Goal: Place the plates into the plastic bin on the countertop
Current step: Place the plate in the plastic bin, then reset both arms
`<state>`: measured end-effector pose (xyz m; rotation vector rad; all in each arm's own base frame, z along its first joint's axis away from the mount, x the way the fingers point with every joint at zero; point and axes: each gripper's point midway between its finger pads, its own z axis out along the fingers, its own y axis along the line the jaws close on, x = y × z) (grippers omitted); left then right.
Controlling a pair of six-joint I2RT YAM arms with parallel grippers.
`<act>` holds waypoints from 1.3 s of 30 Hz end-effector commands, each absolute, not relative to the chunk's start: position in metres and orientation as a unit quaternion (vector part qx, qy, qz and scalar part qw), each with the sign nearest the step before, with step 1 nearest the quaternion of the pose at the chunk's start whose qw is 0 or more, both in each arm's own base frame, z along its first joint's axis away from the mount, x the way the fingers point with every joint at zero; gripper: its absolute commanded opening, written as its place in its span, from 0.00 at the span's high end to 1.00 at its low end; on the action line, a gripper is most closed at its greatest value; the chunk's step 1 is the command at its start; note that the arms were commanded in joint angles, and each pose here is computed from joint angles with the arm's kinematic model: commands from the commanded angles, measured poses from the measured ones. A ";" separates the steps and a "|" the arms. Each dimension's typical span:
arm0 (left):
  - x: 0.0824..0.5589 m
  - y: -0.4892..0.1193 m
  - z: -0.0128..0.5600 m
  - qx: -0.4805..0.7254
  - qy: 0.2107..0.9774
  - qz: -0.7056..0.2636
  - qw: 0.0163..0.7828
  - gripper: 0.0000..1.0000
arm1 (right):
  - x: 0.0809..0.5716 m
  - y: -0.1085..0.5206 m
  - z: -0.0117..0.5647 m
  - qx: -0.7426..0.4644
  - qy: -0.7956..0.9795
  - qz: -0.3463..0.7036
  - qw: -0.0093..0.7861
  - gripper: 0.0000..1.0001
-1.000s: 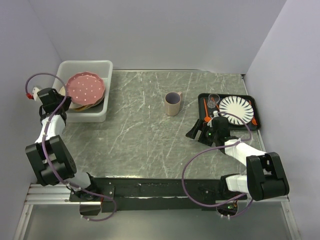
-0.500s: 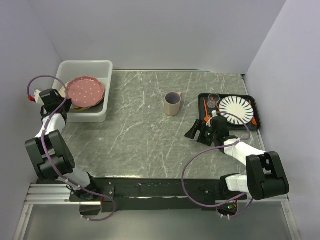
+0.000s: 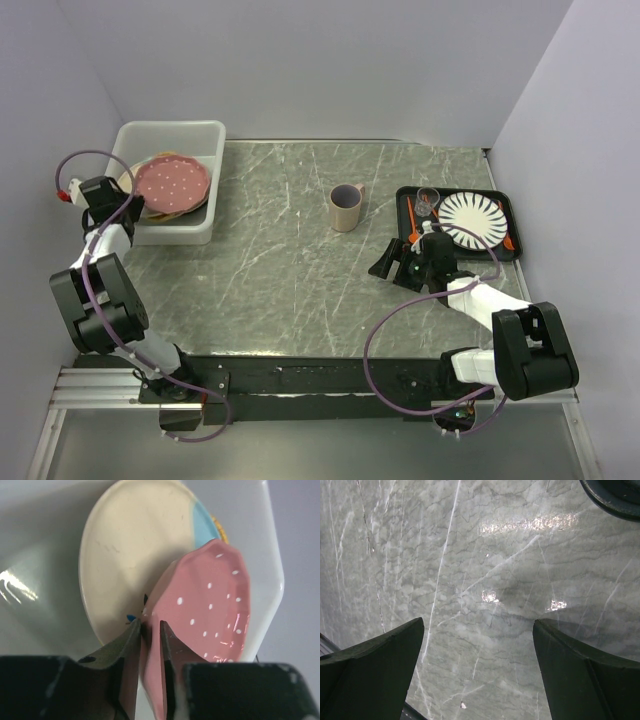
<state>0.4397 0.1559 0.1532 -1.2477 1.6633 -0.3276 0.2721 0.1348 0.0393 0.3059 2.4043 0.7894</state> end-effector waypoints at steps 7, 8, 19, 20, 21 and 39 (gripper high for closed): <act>0.452 0.167 0.241 -0.475 0.626 -0.159 0.598 0.44 | 0.284 0.138 0.051 0.099 0.897 0.296 0.312 0.04; 0.452 0.167 0.242 -0.475 0.625 -0.158 0.598 0.35 | 0.284 0.138 0.051 0.100 0.897 0.296 0.312 0.04; 0.451 0.156 0.257 -0.438 0.630 -0.177 0.617 0.01 | 0.284 0.138 0.052 0.097 0.897 0.296 0.313 0.04; 0.452 0.154 0.259 -0.434 0.630 -0.181 0.618 0.01 | 0.284 0.138 0.052 0.097 0.897 0.296 0.313 0.04; 0.452 0.153 0.260 -0.429 0.631 -0.182 0.621 0.01 | 0.284 0.138 0.051 0.098 0.897 0.296 0.313 0.04; 0.467 0.015 0.271 -0.243 0.745 -0.188 0.592 0.01 | 0.285 0.139 0.065 0.097 0.898 0.260 0.342 0.04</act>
